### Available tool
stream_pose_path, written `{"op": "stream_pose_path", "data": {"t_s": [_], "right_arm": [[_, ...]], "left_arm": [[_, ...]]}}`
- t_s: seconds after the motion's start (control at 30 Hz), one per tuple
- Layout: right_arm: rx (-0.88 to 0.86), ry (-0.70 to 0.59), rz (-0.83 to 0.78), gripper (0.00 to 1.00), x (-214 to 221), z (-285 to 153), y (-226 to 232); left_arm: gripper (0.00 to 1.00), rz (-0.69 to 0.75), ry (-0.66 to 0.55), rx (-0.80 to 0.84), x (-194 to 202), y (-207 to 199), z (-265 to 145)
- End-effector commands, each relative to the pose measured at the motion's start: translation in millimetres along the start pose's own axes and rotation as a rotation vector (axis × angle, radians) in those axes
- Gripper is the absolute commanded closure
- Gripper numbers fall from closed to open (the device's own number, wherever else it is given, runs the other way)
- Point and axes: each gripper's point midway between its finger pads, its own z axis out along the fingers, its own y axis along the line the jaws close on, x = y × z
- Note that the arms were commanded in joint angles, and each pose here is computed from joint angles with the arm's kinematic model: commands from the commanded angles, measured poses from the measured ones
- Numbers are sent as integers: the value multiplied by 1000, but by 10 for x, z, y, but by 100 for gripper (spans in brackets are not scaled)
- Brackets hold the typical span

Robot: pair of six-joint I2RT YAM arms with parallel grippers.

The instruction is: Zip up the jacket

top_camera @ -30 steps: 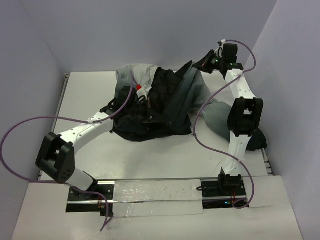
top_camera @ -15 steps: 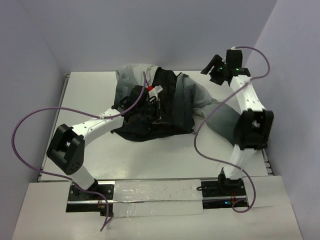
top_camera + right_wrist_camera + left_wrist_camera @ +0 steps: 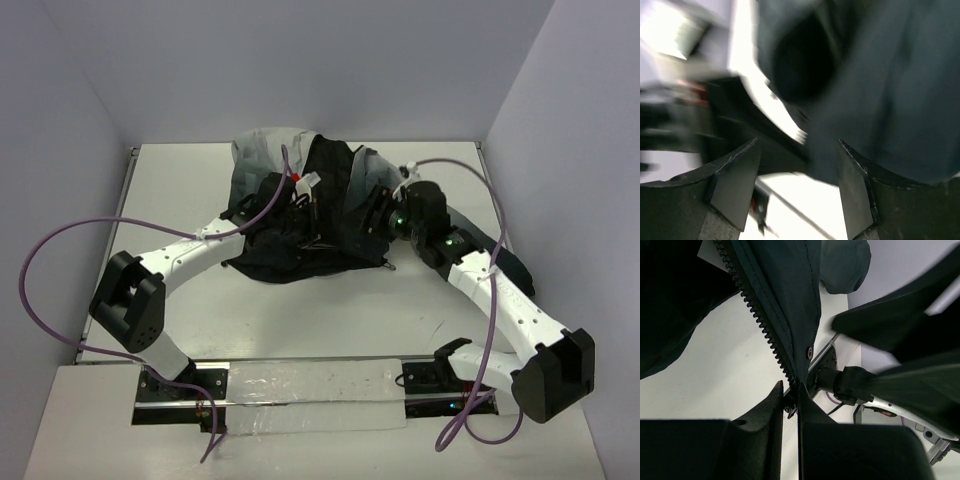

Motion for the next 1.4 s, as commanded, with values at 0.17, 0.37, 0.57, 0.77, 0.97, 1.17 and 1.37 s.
{"op": "stream_pose_path", "data": {"t_s": [0.17,0.37,0.57,0.77,0.97,1.17,1.37], "right_arm": [[-13,-17,158,27,274,-28,-74],[0,-28,175,24,260,14,-113],[-6,-23,217,21,290,107,-147],[-19,-10,259,21,325,244,-186],[0,-13,285,20,353,295,-268],[-63,-6,325,24,381,365,-231],[-120,-1,338,39,356,358,-118]], "left_arm": [[100,40,-39,21,-43,-122,-133],[100,50,-37,40,-39,-166,-148],[100,55,-24,74,-18,-223,-153],[100,69,-23,87,-15,-259,-176],[100,76,-23,96,3,-275,-200],[100,87,-16,114,21,-303,-216],[100,88,-13,112,36,-287,-213]]}}
